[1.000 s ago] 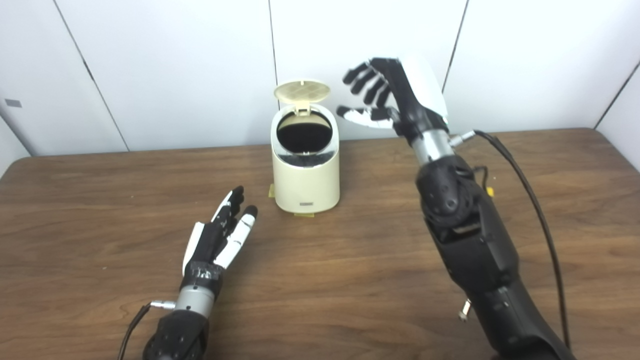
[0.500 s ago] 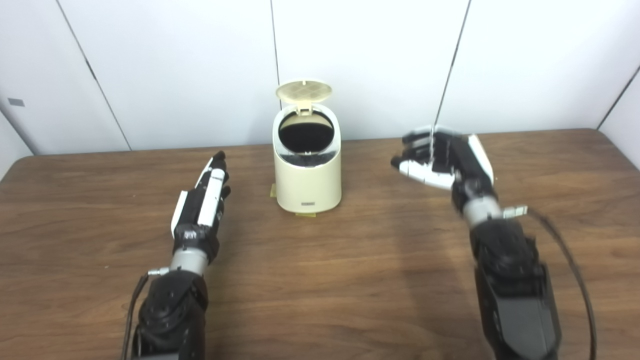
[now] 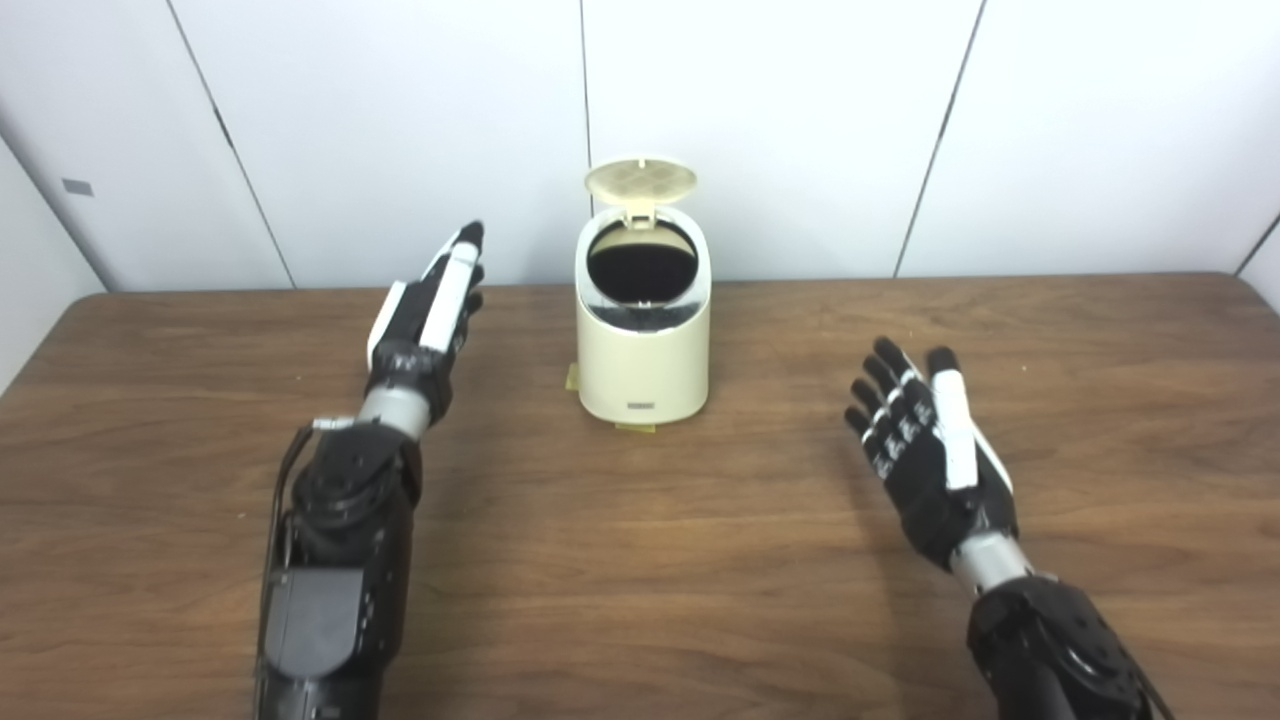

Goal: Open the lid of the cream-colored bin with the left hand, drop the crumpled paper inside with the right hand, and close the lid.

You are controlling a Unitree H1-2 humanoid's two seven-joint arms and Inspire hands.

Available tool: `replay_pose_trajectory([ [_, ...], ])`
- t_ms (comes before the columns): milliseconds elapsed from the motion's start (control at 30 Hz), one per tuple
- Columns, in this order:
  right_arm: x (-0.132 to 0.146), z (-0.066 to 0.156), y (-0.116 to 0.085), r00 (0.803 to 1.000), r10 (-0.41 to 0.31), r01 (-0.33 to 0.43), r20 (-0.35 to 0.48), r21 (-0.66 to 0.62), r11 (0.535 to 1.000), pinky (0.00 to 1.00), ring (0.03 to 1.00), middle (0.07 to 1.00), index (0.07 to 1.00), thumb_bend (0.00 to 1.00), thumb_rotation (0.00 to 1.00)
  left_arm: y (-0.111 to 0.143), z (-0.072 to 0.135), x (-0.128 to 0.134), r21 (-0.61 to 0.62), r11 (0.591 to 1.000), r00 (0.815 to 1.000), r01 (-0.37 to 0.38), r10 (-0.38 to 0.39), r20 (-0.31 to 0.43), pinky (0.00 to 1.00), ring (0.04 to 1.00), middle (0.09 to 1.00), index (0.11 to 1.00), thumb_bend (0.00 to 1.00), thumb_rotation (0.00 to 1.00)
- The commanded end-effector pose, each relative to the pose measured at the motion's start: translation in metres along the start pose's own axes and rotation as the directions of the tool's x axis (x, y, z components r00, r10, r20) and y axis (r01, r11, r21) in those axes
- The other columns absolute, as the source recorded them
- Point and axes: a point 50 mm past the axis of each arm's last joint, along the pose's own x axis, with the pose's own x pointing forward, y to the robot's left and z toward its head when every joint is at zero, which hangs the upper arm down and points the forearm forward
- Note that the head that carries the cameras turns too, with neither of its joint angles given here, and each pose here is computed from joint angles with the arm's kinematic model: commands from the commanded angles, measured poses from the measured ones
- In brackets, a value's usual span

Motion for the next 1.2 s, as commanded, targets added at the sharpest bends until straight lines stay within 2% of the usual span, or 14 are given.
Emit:
replay_pose_trajectory([
  [0, 0.003, 0.012, 0.005, 0.997, 0.045, -0.045, 0.07, -0.005, 0.999, 1.0, 1.0, 1.0, 1.0, 0.59, 1.0, -0.002, 0.035, 0.02, 0.031, 0.999, 0.996, 0.013, -0.016, 0.083, 1.0, 1.0, 1.0, 0.996, 0.46, 0.88],
  [267, 0.001, -0.001, 0.002, 0.997, 0.014, -0.015, 0.081, 0.015, 1.0, 1.0, 1.0, 1.0, 1.0, 0.61, 1.0, -0.004, 0.062, 0.046, 0.104, 0.994, 0.993, 0.024, -0.036, 0.11, 0.99, 0.986, 0.975, 0.962, 0.46, 0.9],
  [533, 0.003, -0.007, 0.002, 0.997, 0.001, -0.002, 0.076, 0.016, 1.0, 1.0, 1.0, 1.0, 1.0, 0.61, 1.0, -0.01, 0.089, 0.059, 0.131, 0.989, 0.987, 0.07, -0.088, 0.136, 1.0, 0.987, 0.963, 0.923, 0.5, 0.88],
  [600, 0.004, -0.008, 0.001, 0.997, -0.007, 0.006, 0.076, 0.022, 1.0, 1.0, 1.0, 1.0, 1.0, 0.6, 1.0, -0.013, 0.095, 0.061, 0.165, 0.984, 0.984, 0.073, -0.098, 0.15, 0.99, 0.98, 0.958, 0.909, 0.48, 0.89],
  [700, 0.006, -0.008, 0.002, 0.997, -0.025, 0.023, 0.079, 0.035, 0.999, 1.0, 1.0, 1.0, 1.0, 0.59, 1.0, -0.018, 0.102, 0.062, 0.321, 0.944, 0.969, 0.076, -0.146, 0.2, 0.99, 0.97, 0.938, 0.859, 0.42, 0.98],
  [833, 0.008, -0.008, 0.005, 0.996, -0.043, 0.04, 0.078, 0.038, 0.998, 1.0, 1.0, 1.0, 1.0, 0.58, 1.0, -0.027, 0.106, 0.06, 0.45, 0.89, 0.953, 0.072, -0.195, 0.234, 0.99, 0.961, 0.909, 0.815, 0.43, 1.0],
  [967, 0.01, -0.011, 0.01, 0.996, -0.054, 0.048, 0.077, 0.07, 0.996, 1.0, 1.0, 1.0, 1.0, 0.59, 1.0, -0.038, 0.11, 0.057, 0.515, 0.854, 0.939, 0.069, -0.229, 0.255, 1.0, 0.971, 0.888, 0.786, 0.43, 1.0],
  [1100, 0.009, -0.013, 0.01, 0.996, -0.058, 0.054, 0.071, 0.059, 0.997, 1.0, 1.0, 1.0, 1.0, 0.59, 1.0, -0.046, 0.11, 0.055, 0.598, 0.799, 0.941, 0.053, -0.241, 0.239, 1.0, 0.98, 0.888, 0.762, 0.42, 1.0],
  [1167, 0.009, -0.013, 0.01, 0.996, -0.063, 0.059, 0.068, 0.056, 0.997, 1.0, 1.0, 1.0, 1.0, 0.59, 1.0, -0.048, 0.108, 0.055, 0.615, 0.787, 0.942, 0.043, -0.237, 0.238, 1.0, 0.975, 0.89, 0.753, 0.42, 1.0],
])
